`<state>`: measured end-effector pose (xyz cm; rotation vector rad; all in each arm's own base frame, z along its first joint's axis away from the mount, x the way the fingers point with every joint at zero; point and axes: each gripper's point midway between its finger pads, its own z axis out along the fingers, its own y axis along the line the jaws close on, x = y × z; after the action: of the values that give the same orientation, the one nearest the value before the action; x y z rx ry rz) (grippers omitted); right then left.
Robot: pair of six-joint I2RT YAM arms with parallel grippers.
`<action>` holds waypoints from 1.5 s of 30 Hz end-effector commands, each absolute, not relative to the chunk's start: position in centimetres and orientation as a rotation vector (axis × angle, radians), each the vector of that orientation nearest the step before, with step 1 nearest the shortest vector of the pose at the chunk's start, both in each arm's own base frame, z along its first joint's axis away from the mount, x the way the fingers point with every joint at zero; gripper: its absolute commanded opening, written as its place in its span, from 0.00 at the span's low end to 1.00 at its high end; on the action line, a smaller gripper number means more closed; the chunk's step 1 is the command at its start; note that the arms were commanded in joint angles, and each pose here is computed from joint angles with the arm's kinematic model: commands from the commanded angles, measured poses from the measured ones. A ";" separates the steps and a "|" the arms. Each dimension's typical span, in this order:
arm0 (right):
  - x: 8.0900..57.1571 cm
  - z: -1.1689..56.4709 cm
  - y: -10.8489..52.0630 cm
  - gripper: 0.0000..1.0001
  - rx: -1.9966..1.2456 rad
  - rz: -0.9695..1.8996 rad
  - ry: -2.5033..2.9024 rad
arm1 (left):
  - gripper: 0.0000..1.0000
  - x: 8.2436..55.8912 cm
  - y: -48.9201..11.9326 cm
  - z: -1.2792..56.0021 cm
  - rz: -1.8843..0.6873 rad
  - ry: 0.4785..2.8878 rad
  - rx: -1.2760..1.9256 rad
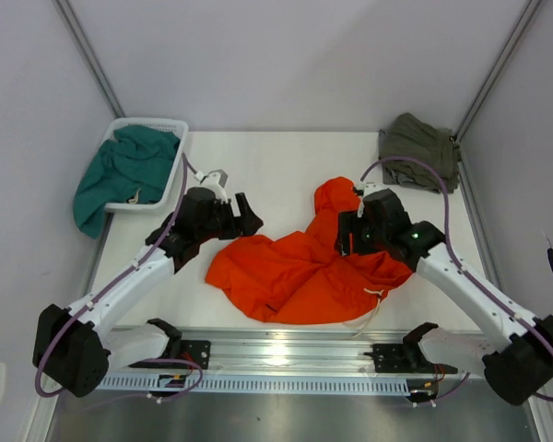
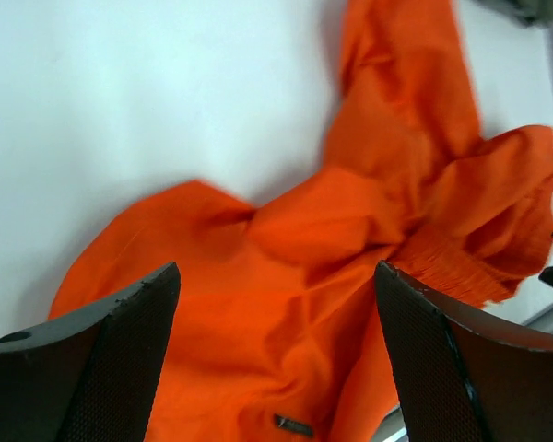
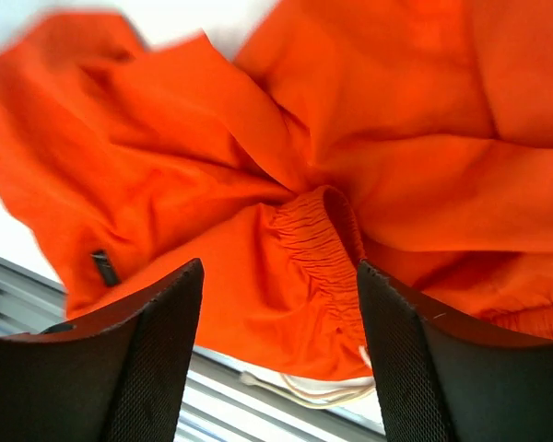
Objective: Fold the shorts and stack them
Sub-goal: Flatten the shorts out
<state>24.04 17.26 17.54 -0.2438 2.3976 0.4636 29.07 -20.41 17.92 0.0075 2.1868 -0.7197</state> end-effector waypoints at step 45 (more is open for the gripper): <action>21.6 12.0 18.3 0.00 -0.257 0.432 2.399 | 0.87 21.4 -13.1 8.7 -0.469 2.468 -0.282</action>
<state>21.62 18.61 12.09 -0.2879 2.4078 0.4634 21.25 -13.77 8.33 -0.2238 2.4942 -0.4879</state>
